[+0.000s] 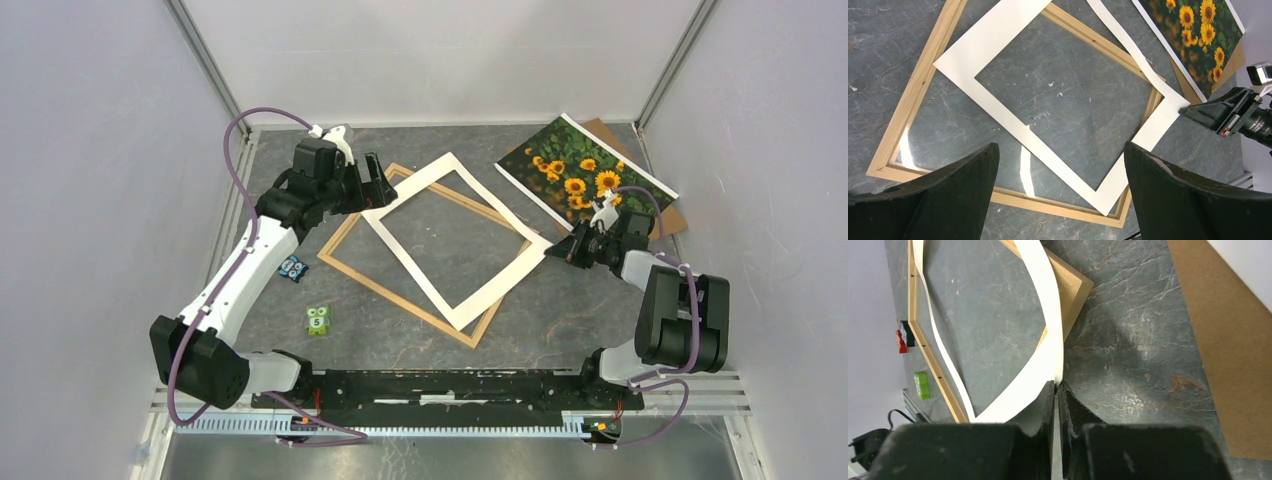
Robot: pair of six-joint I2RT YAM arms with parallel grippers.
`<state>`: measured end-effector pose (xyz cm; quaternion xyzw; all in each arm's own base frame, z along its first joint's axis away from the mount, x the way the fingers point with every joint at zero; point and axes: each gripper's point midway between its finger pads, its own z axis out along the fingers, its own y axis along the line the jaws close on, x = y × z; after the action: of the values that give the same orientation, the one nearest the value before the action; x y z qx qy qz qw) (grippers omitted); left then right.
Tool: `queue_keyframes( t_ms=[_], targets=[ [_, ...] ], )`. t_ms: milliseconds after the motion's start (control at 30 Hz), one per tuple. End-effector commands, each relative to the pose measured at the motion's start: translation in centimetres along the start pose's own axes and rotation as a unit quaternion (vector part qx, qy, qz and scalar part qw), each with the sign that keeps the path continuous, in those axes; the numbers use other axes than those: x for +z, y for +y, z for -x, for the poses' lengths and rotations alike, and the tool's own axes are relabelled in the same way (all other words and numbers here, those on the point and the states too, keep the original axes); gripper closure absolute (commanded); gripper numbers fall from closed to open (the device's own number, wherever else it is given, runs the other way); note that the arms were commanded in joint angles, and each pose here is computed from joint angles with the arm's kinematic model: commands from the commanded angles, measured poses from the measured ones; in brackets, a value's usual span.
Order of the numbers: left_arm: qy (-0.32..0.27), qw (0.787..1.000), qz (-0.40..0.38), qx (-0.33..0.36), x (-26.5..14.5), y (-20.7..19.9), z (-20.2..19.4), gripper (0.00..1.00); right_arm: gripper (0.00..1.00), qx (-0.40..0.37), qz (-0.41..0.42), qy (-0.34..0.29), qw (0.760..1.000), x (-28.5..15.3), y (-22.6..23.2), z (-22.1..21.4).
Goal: Put the photo into the frame
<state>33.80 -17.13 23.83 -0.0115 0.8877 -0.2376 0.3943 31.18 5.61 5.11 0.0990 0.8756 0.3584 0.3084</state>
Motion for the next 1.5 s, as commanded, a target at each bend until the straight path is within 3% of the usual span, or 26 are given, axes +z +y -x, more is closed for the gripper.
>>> queue_keyframes(
  t_ms=[0, 133, 200, 567, 633, 800, 967, 1067, 1267, 1467],
  targets=[
    [-0.008, 1.000, -0.023, 0.003, 0.4, -0.9, 0.4, 0.00, 0.84, 0.024, -0.006, -0.031, 0.999, 0.5, -0.1, 0.1],
    [-0.006, 1.000, -0.024, 0.002, 0.5, -0.9, 0.3, 0.00, 0.66, 0.080, 0.008, -0.114, 0.990, 0.4, 0.2, 0.0],
    [-0.005, 1.000, -0.024, 0.002, 0.5, -0.9, 0.3, 0.00, 0.62, 0.093, 0.012, -0.140, 0.986, 0.5, 0.4, 0.0],
    [-0.003, 1.000, -0.024, 0.001, 0.6, -0.8, 0.2, 0.00, 0.59, 0.149, 0.040, -0.196, 0.968, 1.8, 1.9, 0.0],
    [-0.003, 1.000, -0.025, 0.002, 0.6, -0.9, 0.2, 0.00, 0.64, 0.160, 0.045, -0.203, 0.965, 2.1, 2.0, 0.2],
    [-0.008, 1.000, -0.024, 0.003, 0.3, -0.9, 0.4, 0.00, 1.00, 0.131, 0.086, -0.238, 0.958, 1.2, 4.2, 2.5],
    [-0.019, 1.000, -0.012, 0.007, -0.3, -0.6, 0.9, 0.00, 1.00, 0.021, 0.051, -0.220, 0.974, -0.2, 6.8, 5.6],
    [-0.041, 0.999, 0.009, 0.010, -1.2, 0.1, 1.8, 0.00, 1.00, -0.049, 0.087, -0.209, 0.973, -1.8, 11.7, 7.8],
    [-0.121, 0.990, 0.071, 0.001, -4.8, 2.8, 4.8, 0.00, 1.00, -0.107, 0.206, -0.152, 0.961, -3.2, 23.8, 7.7],
    [-0.144, 0.983, 0.110, -0.021, -5.7, 4.9, 5.7, 0.00, 1.00, -0.162, 0.341, -0.119, 0.918, -5.4, 37.7, 6.2]
  ],
)
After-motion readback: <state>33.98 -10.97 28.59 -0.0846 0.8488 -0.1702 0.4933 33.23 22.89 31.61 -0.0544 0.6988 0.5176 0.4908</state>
